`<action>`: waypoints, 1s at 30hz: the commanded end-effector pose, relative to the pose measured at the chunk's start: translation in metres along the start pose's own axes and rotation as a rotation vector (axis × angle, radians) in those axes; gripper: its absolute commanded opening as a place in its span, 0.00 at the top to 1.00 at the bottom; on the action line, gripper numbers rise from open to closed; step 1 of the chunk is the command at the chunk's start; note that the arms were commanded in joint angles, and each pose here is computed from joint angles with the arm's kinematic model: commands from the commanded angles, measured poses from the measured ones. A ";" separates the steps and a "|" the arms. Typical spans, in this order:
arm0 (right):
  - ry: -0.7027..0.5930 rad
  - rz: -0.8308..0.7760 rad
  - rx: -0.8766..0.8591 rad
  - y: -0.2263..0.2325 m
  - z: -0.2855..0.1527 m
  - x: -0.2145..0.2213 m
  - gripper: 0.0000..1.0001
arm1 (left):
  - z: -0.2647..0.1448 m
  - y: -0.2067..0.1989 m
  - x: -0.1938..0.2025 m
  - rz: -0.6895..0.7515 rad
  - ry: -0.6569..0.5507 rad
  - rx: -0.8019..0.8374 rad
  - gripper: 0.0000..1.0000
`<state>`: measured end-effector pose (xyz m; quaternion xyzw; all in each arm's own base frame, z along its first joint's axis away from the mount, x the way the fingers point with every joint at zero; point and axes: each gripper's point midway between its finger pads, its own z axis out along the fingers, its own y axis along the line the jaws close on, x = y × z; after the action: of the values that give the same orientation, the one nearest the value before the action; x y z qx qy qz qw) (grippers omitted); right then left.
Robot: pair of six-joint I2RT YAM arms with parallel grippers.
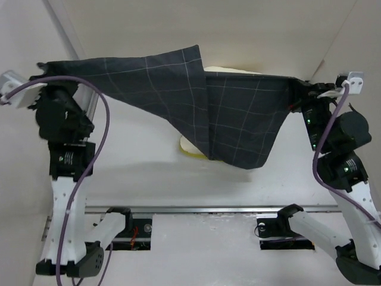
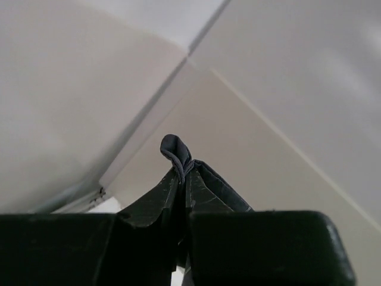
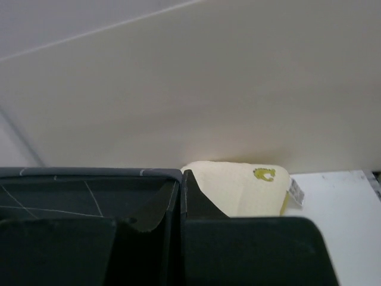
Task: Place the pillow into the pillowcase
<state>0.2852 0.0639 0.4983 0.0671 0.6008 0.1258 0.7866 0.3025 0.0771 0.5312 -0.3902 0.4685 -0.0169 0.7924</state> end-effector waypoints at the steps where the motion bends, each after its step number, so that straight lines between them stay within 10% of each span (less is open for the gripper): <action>1: -0.136 -0.061 -0.050 0.005 -0.015 -0.060 1.00 | -0.012 0.040 -0.063 0.072 -0.173 -0.207 1.00; 9: -0.207 -0.110 -0.284 0.050 -0.023 -0.101 1.00 | -0.046 0.055 -0.130 0.055 -0.293 -0.265 1.00; 23: 0.418 -0.096 -0.243 0.089 0.182 0.198 1.00 | 0.116 0.099 0.054 0.325 0.011 -0.467 0.98; 26: 0.451 -0.101 -0.235 0.091 0.212 0.220 0.97 | 0.155 0.129 0.111 0.338 0.149 -0.530 0.05; 30: 0.575 -0.105 -0.275 0.084 0.232 0.269 0.51 | 0.177 0.133 0.159 0.354 0.286 -0.536 0.00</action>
<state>0.5635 0.2394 0.2532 -0.1080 0.8192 0.1557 0.5412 0.4799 0.2327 0.3518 -0.4839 0.6124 0.2513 0.5724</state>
